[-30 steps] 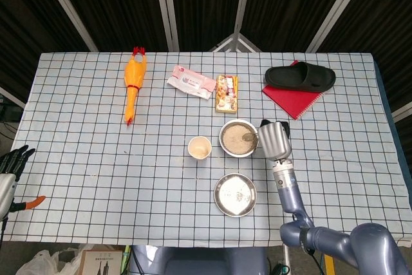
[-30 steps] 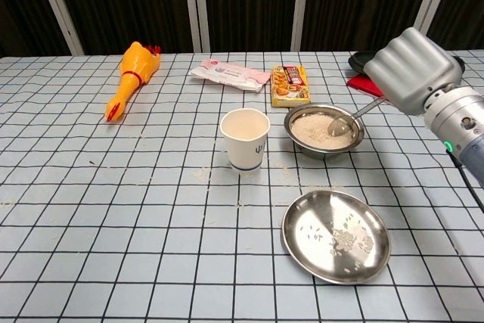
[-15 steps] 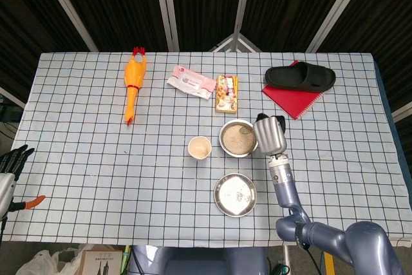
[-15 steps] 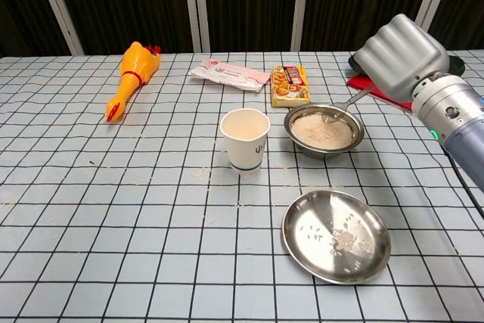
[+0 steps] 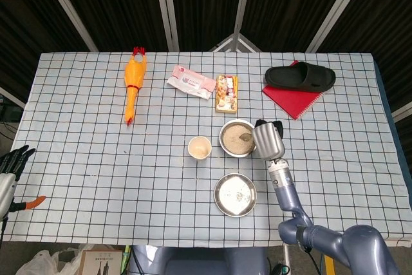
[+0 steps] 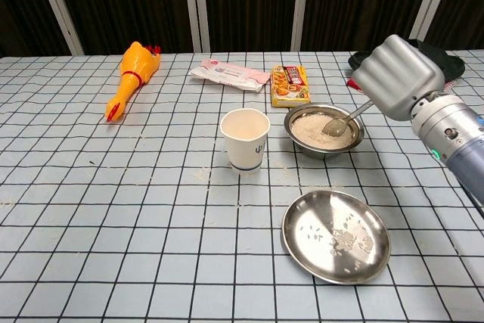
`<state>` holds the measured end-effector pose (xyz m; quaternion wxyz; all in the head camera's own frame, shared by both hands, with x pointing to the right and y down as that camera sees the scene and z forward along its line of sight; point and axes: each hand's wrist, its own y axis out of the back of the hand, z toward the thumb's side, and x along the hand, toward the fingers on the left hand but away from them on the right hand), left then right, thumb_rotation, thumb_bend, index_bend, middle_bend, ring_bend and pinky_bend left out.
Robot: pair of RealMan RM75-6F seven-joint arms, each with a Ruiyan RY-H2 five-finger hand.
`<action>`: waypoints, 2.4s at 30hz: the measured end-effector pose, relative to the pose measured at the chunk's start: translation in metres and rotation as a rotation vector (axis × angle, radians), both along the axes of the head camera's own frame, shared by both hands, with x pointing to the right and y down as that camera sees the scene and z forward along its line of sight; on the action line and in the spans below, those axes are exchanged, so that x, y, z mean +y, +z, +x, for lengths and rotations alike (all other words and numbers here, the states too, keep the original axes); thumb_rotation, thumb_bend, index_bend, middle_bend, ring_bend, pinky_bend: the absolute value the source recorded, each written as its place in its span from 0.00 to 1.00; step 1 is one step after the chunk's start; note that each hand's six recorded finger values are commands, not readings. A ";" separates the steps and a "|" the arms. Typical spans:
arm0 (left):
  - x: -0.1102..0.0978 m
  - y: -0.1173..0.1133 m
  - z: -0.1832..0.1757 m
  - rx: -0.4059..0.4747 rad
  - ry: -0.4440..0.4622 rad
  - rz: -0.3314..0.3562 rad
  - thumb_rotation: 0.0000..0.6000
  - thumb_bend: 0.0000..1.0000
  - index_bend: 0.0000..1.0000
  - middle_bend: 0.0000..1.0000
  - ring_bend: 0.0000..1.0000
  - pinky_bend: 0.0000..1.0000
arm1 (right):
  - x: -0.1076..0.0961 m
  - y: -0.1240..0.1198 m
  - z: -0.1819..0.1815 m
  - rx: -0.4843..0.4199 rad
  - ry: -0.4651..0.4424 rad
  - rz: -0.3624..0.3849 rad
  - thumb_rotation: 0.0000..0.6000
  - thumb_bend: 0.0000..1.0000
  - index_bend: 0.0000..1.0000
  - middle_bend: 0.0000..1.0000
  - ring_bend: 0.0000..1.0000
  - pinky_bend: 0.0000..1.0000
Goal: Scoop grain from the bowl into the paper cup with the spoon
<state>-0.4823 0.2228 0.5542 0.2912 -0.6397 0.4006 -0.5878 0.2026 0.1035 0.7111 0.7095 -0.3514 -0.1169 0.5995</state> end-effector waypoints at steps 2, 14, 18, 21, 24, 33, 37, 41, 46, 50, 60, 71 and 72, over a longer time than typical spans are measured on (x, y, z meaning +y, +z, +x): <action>0.000 0.000 0.000 0.001 -0.001 0.001 1.00 0.00 0.00 0.00 0.00 0.00 | 0.003 0.002 -0.004 -0.020 0.007 -0.019 1.00 0.72 0.65 0.93 1.00 1.00; 0.000 0.000 -0.001 0.007 -0.005 -0.004 1.00 0.00 0.00 0.00 0.00 0.00 | 0.008 0.009 -0.010 -0.150 0.164 -0.121 1.00 0.72 0.65 0.93 1.00 1.00; 0.000 0.000 -0.001 0.009 -0.009 -0.008 1.00 0.00 0.00 0.00 0.00 0.00 | 0.004 0.009 -0.006 -0.186 0.231 -0.138 1.00 0.72 0.66 0.93 1.00 1.00; 0.000 0.001 -0.001 0.010 -0.010 -0.010 1.00 0.00 0.00 0.00 0.00 0.00 | 0.002 0.009 -0.002 -0.213 0.283 -0.153 1.00 0.72 0.66 0.93 1.00 1.00; 0.000 0.001 0.000 0.012 -0.012 -0.014 1.00 0.00 0.00 0.00 0.00 0.00 | 0.001 0.008 0.001 -0.240 0.332 -0.168 1.00 0.72 0.66 0.93 1.00 1.00; 0.000 0.001 0.000 0.009 -0.013 -0.014 1.00 0.00 0.00 0.00 0.00 0.00 | 0.002 0.008 0.009 -0.322 0.476 -0.230 1.00 0.72 0.67 0.93 1.00 1.00; 0.000 0.001 0.000 0.009 -0.014 -0.016 1.00 0.00 0.00 0.00 0.00 0.00 | 0.001 0.006 0.012 -0.354 0.531 -0.256 1.00 0.73 0.67 0.93 1.00 1.00; 0.000 0.001 0.000 0.008 -0.013 -0.015 1.00 0.00 0.00 0.00 0.00 0.00 | 0.001 0.004 0.014 -0.382 0.580 -0.282 1.00 0.73 0.67 0.93 1.00 1.00; 0.000 0.001 0.000 0.009 -0.014 -0.015 1.00 0.00 0.00 0.00 0.00 0.00 | -0.002 -0.002 0.016 -0.404 0.619 -0.301 1.00 0.73 0.67 0.93 1.00 1.00; 0.000 0.001 0.000 0.008 -0.014 -0.016 1.00 0.00 0.00 0.00 0.00 0.00 | -0.004 -0.006 0.016 -0.409 0.642 -0.313 1.00 0.73 0.67 0.93 1.00 1.00; 0.000 0.001 0.000 0.009 -0.015 -0.016 1.00 0.00 0.00 0.00 0.00 0.00 | -0.007 -0.016 0.017 -0.417 0.707 -0.359 1.00 0.74 0.68 0.93 1.00 1.00; 0.000 0.002 -0.001 0.009 -0.016 -0.017 1.00 0.00 0.00 0.00 0.00 0.00 | -0.009 -0.024 0.012 -0.450 0.744 -0.399 1.00 0.74 0.68 0.93 1.00 1.00; 0.000 0.002 0.000 0.009 -0.016 -0.017 1.00 0.00 0.00 0.00 0.00 0.00 | -0.009 -0.025 0.012 -0.453 0.747 -0.402 1.00 0.74 0.68 0.93 1.00 1.00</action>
